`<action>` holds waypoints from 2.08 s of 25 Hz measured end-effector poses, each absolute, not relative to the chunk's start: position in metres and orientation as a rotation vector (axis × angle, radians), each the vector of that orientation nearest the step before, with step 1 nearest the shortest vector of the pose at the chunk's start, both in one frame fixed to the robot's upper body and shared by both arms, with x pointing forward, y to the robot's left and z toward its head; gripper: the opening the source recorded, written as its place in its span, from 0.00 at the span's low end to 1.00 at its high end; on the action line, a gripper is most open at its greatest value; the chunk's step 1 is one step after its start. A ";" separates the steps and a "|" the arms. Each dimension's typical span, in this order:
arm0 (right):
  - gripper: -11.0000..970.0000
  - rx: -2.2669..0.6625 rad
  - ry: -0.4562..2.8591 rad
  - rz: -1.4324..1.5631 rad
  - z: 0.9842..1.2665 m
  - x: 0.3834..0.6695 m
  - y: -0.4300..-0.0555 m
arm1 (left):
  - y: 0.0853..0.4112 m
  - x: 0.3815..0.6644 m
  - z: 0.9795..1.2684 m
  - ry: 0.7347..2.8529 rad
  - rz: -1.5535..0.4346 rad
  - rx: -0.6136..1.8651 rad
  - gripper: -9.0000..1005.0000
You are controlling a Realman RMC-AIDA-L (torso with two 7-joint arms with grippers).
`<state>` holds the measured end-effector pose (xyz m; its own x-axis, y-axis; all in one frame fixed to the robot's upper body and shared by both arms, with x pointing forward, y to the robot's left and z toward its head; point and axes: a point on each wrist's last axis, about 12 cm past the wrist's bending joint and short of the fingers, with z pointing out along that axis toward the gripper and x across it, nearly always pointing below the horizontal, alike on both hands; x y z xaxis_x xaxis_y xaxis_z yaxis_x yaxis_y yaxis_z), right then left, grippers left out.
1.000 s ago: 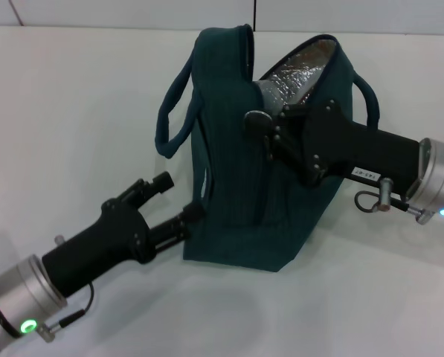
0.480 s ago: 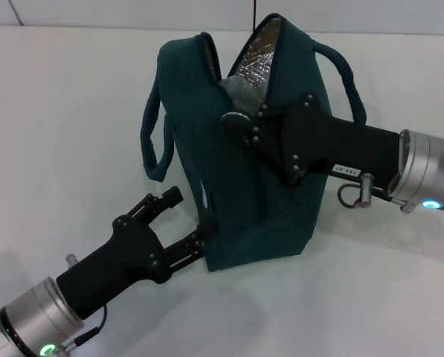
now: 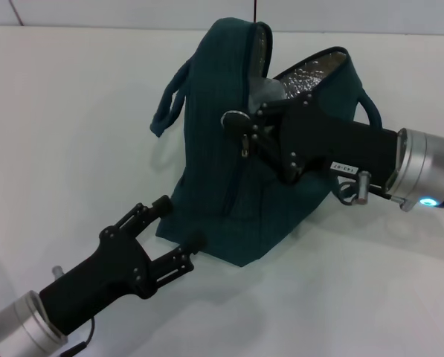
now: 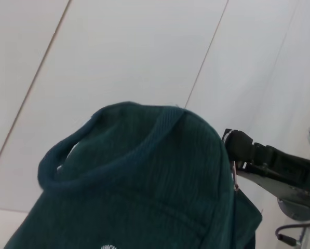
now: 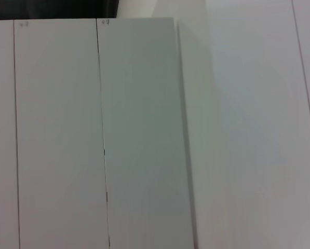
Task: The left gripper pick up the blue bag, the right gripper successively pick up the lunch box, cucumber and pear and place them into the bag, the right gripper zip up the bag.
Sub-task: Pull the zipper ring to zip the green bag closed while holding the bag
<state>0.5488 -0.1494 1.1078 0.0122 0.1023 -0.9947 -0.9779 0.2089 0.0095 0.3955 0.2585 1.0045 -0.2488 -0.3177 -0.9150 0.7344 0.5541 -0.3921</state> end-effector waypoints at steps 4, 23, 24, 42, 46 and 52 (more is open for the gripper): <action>0.03 -0.984 1.221 1.100 1.109 0.550 -0.148 | 0.256 0.398 0.999 1.562 -1.009 0.353 0.88; 0.03 -0.970 1.216 1.093 1.111 0.552 -0.151 | 0.250 0.423 0.999 1.583 -0.950 0.368 0.76; 0.03 -0.970 1.215 1.093 1.111 0.552 -0.151 | 0.250 0.423 0.999 1.581 -0.943 0.372 0.72; 0.03 -0.808 1.215 1.056 1.118 0.562 -0.166 | 0.243 0.431 0.991 1.634 -0.879 0.491 0.16; 0.03 -0.773 1.229 1.034 1.117 0.566 -0.171 | 0.242 0.427 0.990 1.631 -0.872 0.547 0.10; 0.03 -0.734 1.245 1.027 1.115 0.566 -0.177 | 0.244 0.424 0.989 1.631 -0.866 0.566 0.07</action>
